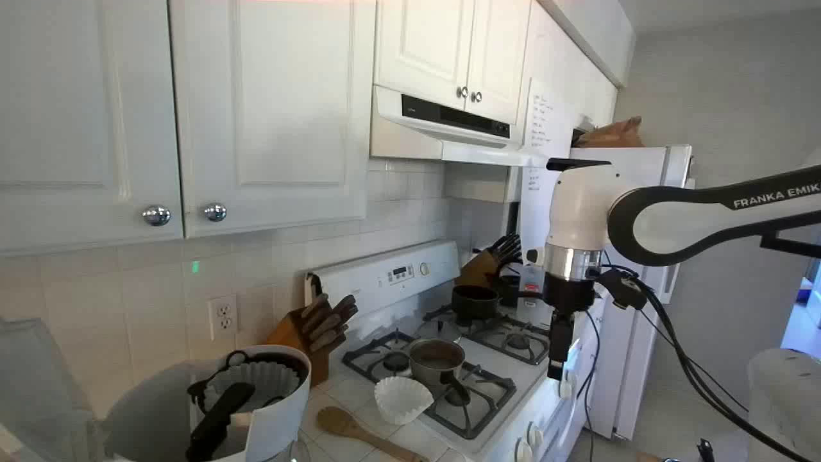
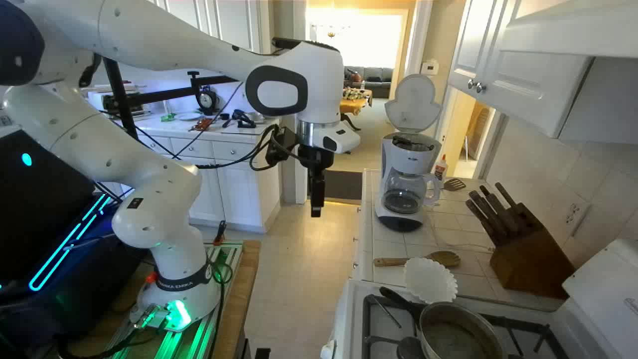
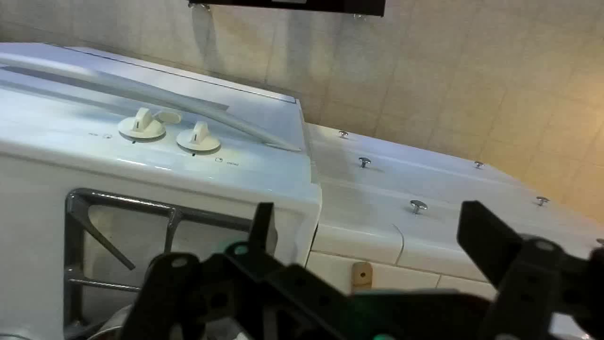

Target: Put the paper bowl inside the silver saucepan.

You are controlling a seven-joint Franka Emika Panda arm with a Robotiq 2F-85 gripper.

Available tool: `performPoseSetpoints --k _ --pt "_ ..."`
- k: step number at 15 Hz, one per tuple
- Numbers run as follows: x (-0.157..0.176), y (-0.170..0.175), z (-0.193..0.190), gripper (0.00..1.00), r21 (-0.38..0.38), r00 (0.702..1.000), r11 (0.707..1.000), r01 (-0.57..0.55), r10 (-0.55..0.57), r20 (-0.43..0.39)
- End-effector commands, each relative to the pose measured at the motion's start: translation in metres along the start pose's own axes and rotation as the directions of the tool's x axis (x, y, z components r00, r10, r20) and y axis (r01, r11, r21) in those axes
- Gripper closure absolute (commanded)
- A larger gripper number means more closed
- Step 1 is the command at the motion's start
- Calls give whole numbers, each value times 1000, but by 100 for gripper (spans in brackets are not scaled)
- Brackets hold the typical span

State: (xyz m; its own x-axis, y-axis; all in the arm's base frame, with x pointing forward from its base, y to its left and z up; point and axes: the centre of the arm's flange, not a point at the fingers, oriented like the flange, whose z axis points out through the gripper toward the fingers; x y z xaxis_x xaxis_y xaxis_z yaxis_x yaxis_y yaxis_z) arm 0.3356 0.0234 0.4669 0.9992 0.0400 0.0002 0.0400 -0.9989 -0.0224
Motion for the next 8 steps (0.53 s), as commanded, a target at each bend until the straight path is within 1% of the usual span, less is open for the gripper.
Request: performPoseSetpoints --k 1,7,8 --pt "0 0 0 0 0 1000 1000 0 0 0" --pt "0 0 0 0 0 1000 1000 0 0 0" --pt "2 3 0 0 -16 1000 1000 5 -5 -13"
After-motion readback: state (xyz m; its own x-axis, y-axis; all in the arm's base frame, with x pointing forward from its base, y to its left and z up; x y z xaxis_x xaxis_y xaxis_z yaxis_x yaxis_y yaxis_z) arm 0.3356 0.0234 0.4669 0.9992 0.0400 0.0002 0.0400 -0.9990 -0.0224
